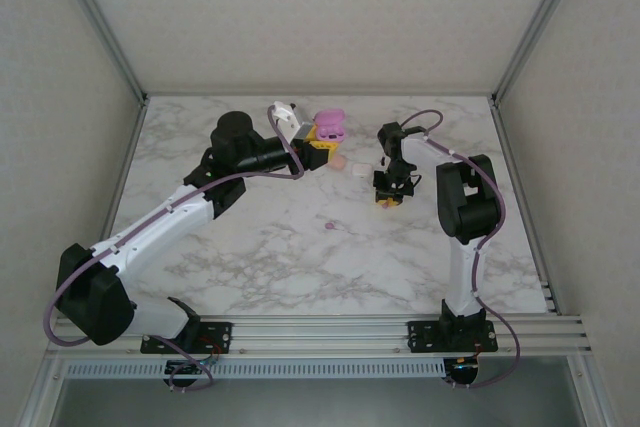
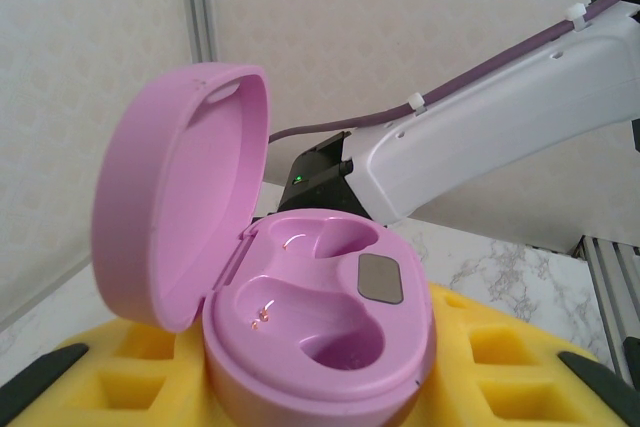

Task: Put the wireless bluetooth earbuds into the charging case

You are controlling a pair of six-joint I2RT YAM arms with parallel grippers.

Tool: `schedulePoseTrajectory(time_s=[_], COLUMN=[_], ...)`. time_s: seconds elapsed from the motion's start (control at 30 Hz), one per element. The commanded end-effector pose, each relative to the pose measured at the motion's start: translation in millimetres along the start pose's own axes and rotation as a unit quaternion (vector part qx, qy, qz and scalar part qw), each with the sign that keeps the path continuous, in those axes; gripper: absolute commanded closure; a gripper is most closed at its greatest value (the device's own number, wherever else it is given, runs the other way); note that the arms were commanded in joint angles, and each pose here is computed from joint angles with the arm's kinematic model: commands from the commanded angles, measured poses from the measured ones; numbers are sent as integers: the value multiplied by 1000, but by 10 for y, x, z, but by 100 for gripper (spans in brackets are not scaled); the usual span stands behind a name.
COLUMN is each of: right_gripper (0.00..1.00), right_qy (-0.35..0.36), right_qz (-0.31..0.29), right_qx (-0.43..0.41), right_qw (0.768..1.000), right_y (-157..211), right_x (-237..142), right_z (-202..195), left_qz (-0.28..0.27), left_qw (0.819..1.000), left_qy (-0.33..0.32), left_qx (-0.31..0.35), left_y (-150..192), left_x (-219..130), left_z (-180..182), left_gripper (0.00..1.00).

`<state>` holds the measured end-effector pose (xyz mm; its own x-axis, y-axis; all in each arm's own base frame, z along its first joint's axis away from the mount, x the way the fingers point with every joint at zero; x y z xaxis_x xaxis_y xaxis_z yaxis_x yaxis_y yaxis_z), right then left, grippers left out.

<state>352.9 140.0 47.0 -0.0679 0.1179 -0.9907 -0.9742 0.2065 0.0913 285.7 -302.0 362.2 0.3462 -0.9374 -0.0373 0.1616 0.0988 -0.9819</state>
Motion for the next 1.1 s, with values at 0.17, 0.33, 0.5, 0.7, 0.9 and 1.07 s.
schedulePoseTrajectory(time_s=[0.17, 0.33, 0.5, 0.7, 0.9, 1.07], right_gripper=[82, 82, 82, 82, 82, 82], right_qy=[-92, -166, -309, -501, -588, -603], right_qz=[-13, -16, -21, 4, 31, 30], right_qx=[-15, -22, -46, -104, -171, -185], right_qw=[996, 986, 950, 859, 790, 776], right_y=[105, 173, 304, 573, 854, 957], right_x=[-426, -747, -1276, -2093, -2684, -2933], right_z=[240, 368, 613, 871, 959, 961], left_qz=[4, 6, 7, 6, 7, 2], left_qw=[1000, 1000, 1000, 999, 999, 998], left_qy=[-12, -19, -24, -38, -52, -58], left_qx=[5, 7, 8, 7, 9, 15], left_y=[-28, -22, -12, 11, 22, -10], left_x=[-39, -46, -57, -111, -166, -188], left_z=[38, 59, 80, 162, 243, 275], left_gripper=[77, 77, 77, 78, 78, 78])
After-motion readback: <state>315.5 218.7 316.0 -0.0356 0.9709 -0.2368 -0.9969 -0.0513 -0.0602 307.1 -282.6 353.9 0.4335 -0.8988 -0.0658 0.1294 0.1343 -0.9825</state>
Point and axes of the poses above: each hand's point on the last joint's axis, 136 mm out from that joint toward the fingers, its own x axis out along the fingers, its own z axis along the line the jaws close on, y = z × x, the point moved 3 cm from there along -x, back along the fingers, and after that the axes turned 11 degrees about x, right-handed, at the moved point
